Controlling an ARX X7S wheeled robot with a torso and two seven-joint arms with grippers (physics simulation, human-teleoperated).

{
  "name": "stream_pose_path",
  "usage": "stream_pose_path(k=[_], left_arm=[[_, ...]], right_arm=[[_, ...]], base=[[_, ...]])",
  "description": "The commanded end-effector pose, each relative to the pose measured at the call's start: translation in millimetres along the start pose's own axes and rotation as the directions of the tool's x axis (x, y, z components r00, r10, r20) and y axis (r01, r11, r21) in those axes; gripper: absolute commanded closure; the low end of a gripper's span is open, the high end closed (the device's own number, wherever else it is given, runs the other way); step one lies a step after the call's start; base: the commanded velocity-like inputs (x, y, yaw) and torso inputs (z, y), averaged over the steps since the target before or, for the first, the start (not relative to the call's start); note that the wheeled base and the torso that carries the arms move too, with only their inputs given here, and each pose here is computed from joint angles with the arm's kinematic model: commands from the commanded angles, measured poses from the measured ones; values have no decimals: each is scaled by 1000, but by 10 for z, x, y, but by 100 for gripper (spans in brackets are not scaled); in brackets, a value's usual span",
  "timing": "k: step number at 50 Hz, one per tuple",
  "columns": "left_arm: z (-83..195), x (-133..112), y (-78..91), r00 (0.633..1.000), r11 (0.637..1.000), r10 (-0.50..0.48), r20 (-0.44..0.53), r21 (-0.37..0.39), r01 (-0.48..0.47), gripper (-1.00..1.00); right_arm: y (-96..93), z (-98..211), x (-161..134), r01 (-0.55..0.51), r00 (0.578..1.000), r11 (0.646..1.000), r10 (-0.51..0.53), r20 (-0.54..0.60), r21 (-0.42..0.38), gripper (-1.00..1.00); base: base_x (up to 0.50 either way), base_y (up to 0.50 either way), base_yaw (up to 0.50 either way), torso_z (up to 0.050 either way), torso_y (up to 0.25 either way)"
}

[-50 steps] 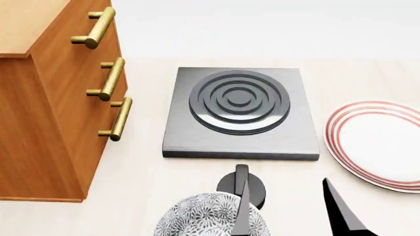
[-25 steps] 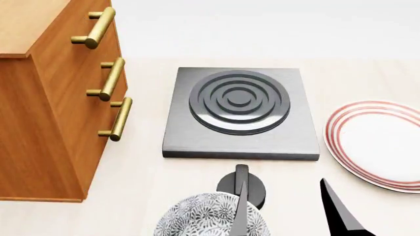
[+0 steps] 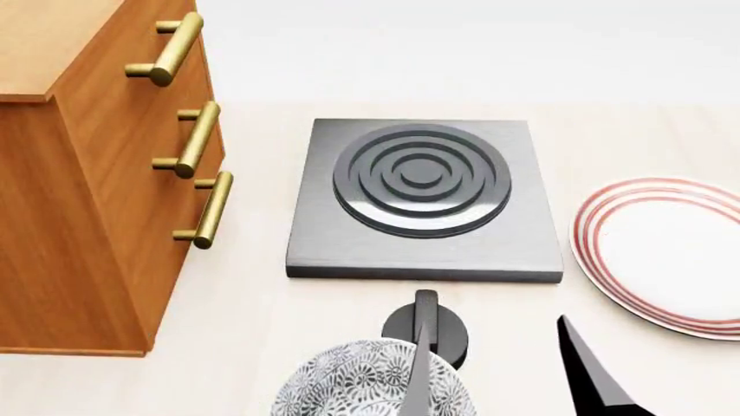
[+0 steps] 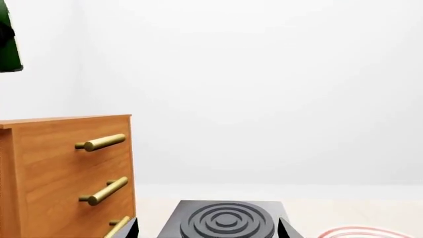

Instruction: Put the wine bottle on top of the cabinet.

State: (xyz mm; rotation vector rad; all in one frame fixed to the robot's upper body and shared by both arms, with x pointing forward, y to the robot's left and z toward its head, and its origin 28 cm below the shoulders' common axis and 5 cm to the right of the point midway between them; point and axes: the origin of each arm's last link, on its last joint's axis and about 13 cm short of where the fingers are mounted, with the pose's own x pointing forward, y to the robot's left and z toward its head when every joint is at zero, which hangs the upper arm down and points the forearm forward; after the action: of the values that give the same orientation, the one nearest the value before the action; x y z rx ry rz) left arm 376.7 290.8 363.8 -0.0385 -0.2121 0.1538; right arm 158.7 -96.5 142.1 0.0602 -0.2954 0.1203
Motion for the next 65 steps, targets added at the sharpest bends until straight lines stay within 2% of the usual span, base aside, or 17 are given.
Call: stream_pose_path(k=[1,3,24,48,65], left_arm=[[-46,-17,6,999,984,-38,30,-173,43,100],[-83,-17,2,999,983,-47,-7,-176,45,100],[-263,-26,-40,993,980,-101,-64,-179,88,100],[-705,-97,11,985,982,-100,-142,-174,75,100],[-762,-104,6,981,984,-102,-165,-158,76,100]], right_arm=[[-4,-5,18,4,1000,1000,-4,9,-8,-100],[-6,-10,19,4,1000,1000,-4,8,-8,-100],[-5,-22,22,3,1000,1000,-3,4,-7,-100],[19,-54,17,-8,1000,1000,8,-8,-13,-100],[28,-56,17,-11,1000,1000,11,-10,-14,-100]], base=[[0,0,0,0,0],[0,0,0,0,5],[0,0,0,0,1],[0,0,0,0,0],[-1,0,1,0,0]])
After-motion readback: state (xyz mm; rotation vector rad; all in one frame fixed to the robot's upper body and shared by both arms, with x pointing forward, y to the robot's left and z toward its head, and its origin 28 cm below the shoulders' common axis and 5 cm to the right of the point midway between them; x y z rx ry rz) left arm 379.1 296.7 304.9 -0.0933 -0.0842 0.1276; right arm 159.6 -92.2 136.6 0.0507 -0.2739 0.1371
